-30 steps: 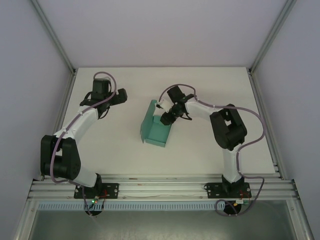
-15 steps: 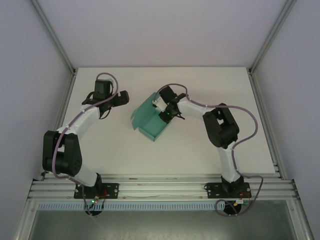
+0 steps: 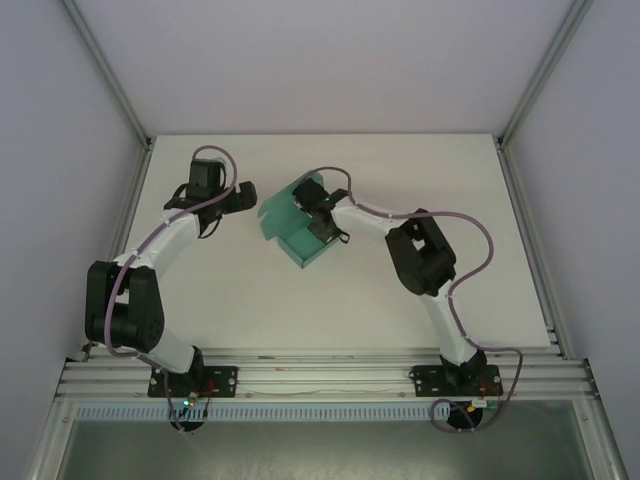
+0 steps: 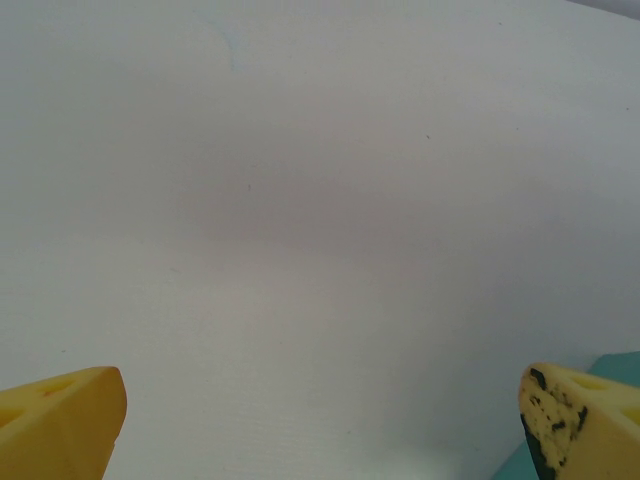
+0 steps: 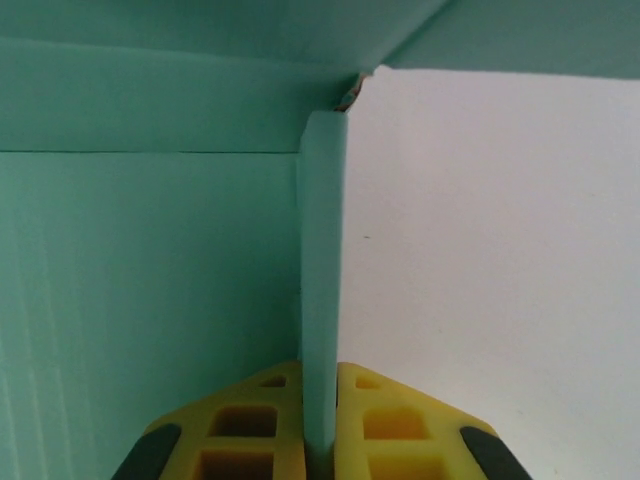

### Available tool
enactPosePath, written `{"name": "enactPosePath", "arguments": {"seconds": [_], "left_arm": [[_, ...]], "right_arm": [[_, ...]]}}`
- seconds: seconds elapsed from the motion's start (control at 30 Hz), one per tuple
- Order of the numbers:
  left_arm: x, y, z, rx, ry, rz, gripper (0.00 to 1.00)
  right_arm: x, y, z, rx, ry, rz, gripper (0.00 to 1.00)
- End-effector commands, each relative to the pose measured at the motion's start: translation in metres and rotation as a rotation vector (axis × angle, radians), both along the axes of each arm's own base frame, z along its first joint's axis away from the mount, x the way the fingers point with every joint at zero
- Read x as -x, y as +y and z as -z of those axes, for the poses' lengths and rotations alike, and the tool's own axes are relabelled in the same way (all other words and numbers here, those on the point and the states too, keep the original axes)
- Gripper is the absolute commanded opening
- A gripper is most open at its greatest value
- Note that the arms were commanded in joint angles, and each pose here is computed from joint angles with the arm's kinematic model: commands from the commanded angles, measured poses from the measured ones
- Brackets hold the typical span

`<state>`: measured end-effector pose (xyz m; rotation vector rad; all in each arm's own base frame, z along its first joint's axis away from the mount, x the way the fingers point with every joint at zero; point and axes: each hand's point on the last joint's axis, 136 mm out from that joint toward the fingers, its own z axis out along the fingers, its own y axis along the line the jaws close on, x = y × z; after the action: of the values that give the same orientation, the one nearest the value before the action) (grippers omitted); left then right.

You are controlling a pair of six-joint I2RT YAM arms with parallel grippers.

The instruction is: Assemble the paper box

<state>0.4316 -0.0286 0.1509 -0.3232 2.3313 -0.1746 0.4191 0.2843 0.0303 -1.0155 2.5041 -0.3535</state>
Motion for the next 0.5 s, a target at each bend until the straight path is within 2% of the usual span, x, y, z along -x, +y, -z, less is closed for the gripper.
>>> {"name": "enactPosePath", "arguments": {"seconds": [0.0,0.07,0.17,0.23,0.4,0.47], "left_arm": [[0.003,0.006,0.004,-0.042,0.011,-0.011,1.0],[0.003,0.006,0.003,-0.042,0.011,-0.011,1.0],[0.003,0.006,0.002,-0.042,0.009,-0.009,1.0],[0.003,0.006,0.001,-0.043,0.006,-0.009,1.0],[0.005,0.003,-0.003,-0.028,-0.007,0.004,1.0],[0.007,0.003,-0.003,-0.025,-0.007,0.002,1.0]], "right_arm": [[0.031,-0.064,0.044,0.292,0.11,0.112,0.0],[0.033,-0.068,0.042,0.316,0.107,0.157,0.0],[0.04,-0.067,0.045,0.285,0.13,0.195,0.15],[0.041,-0.062,0.044,0.238,0.131,0.21,0.17],[0.036,-0.051,0.039,0.174,0.123,0.2,0.15],[0.034,-0.049,0.04,0.144,0.128,0.202,0.08]]}}
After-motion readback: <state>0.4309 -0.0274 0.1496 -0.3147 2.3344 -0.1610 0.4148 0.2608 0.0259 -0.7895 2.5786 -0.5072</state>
